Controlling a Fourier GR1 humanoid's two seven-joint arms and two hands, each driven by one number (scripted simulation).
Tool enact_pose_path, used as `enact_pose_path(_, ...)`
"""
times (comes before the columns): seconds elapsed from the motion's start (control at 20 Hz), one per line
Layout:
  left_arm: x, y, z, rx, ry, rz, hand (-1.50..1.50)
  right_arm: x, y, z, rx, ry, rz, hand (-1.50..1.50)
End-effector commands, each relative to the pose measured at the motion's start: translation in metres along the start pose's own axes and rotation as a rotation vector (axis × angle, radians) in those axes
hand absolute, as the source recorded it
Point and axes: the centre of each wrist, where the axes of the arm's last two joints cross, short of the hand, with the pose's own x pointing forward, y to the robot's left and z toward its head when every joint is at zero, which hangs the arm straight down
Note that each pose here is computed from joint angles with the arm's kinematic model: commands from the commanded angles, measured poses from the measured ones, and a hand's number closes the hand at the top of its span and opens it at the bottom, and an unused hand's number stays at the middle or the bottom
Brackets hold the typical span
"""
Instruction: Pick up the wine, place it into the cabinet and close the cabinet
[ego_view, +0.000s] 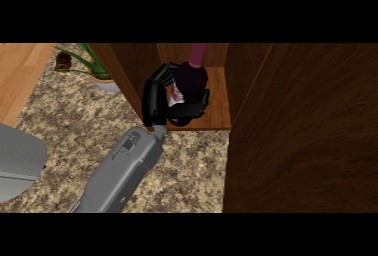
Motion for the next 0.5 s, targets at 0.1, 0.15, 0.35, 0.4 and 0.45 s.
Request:
enact_pose_path(0.1, -0.003, 0.002, -0.025, 0.007, 0.038, -0.008, 1.5, 0.018, 0.002, 0.014, 0.026, -0.051, -0.049, -1.5)
enact_pose_path(0.15, -0.012, 0.013, -0.026, 0.006, 0.019, -0.024, 1.5, 0.02, 0.008, 0.009, 0.032, -0.038, -0.031, -1.5)
enact_pose_path(0.35, -0.022, 0.012, -0.032, 0.035, 0.053, -0.032, 1.5, 0.021, 0.003, 0.02, 0.037, -0.053, -0.047, -1.5)
enact_pose_path(0.4, -0.017, 0.01, -0.035, 0.036, 0.048, -0.038, 1.5, 0.02, -0.008, 0.019, 0.043, -0.051, -0.028, -1.5)
enact_pose_path(0.45, -0.012, -0.002, -0.036, 0.044, 0.039, -0.045, 1.5, 0.023, 0.003, 0.017, 0.044, -0.051, -0.038, -1.5)
